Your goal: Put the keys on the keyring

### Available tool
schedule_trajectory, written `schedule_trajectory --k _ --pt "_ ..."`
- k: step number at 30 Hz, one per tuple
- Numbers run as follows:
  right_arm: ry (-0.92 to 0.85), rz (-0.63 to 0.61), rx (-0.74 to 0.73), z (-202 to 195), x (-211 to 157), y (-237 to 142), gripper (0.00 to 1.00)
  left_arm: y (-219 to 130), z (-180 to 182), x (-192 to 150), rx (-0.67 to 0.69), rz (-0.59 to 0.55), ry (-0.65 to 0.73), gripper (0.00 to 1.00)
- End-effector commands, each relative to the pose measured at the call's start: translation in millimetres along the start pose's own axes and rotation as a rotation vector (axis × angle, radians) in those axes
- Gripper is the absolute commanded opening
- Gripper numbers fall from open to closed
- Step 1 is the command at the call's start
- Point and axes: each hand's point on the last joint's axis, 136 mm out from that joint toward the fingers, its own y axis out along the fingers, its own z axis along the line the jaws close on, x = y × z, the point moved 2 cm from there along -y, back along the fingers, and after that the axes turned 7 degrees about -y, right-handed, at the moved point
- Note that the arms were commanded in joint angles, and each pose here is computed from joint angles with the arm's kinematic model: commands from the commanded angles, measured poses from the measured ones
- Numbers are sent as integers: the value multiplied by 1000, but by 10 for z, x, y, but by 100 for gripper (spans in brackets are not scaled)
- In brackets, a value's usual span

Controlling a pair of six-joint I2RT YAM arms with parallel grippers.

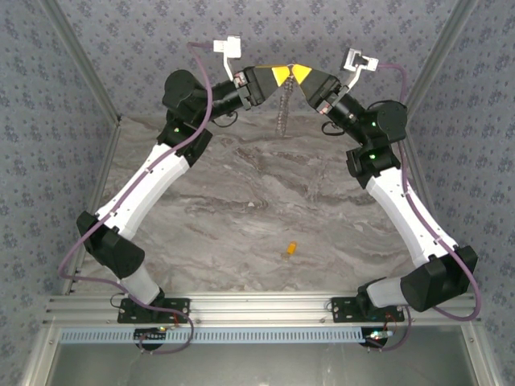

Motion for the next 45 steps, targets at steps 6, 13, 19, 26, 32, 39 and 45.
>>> schedule_trajectory --k 6,13,19,26,32,39,45 --pt "-22 -40 15 98 59 -24 0 -27 -296 37 -80 -12 49 26" --pt "-25 -47 8 94 67 -37 0 -47 -266 16 -69 -18 42 32" --pt "-25 -53 2 80 77 -45 0 -49 -238 -4 -68 -17 35 31" --pt "-19 -52 0 66 67 -45 0 -43 -235 6 -71 -19 38 19" --pt "-21 -54 2 69 71 -45 0 -30 -240 4 -81 -14 40 4" --pt "-17 -53 5 55 71 -32 0 -24 -245 15 -83 -17 46 2" --pt "-16 -51 9 48 67 -22 0 -15 -239 25 -83 -19 52 12"
